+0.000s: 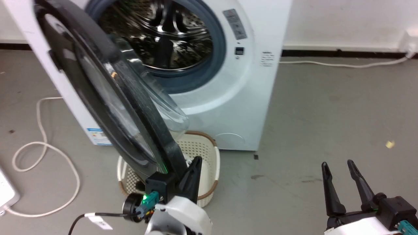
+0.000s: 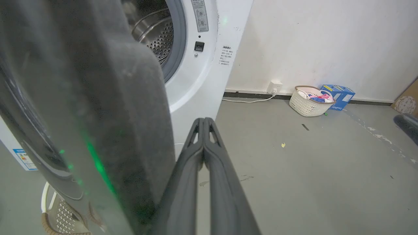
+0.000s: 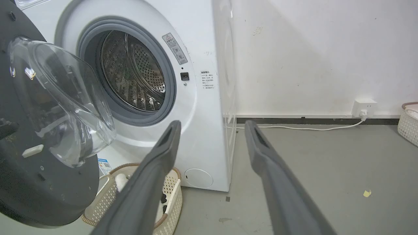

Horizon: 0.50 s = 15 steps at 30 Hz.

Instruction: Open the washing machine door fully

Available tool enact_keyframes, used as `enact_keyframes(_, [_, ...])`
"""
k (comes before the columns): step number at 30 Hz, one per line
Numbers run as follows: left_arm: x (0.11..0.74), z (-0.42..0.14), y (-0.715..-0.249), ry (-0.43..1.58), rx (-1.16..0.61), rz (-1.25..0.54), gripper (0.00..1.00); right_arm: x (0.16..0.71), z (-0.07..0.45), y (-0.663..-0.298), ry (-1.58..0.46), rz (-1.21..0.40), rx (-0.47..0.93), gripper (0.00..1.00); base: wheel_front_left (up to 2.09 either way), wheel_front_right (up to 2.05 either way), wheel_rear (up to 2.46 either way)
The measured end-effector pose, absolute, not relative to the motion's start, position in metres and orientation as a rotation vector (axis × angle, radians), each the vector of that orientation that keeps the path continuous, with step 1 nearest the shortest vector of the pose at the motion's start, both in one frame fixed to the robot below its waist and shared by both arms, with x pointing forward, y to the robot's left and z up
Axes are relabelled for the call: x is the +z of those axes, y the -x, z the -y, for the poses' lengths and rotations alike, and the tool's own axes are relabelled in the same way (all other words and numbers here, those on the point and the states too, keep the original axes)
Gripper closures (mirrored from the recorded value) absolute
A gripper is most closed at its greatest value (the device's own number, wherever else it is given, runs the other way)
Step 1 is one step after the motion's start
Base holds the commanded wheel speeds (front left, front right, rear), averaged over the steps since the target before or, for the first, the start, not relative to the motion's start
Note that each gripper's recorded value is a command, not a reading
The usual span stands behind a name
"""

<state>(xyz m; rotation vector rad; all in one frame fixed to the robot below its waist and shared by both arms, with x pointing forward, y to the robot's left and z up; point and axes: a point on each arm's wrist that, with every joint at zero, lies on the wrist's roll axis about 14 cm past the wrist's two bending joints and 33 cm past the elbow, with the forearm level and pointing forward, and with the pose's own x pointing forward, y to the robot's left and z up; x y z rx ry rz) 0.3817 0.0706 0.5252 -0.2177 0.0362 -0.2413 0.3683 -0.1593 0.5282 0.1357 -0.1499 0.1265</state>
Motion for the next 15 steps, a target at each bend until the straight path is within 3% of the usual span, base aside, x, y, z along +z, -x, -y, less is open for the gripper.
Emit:
enact_keyframes(10, [0.508, -0.124, -0.349, 0.232, -0.087, -0.07, 1.0, 0.529, 0.112, -0.38, -0.148, 0.141, 0.269, 0.0, 0.0, 0.0, 0.0])
enact_keyframes(15, [0.502, -0.18, -0.328, 0.207, 0.079, -0.073, 1.0, 0.527, 0.075, -0.384, -0.163, 0.128, 0.376, 0.0, 0.0, 0.0, 0.0])
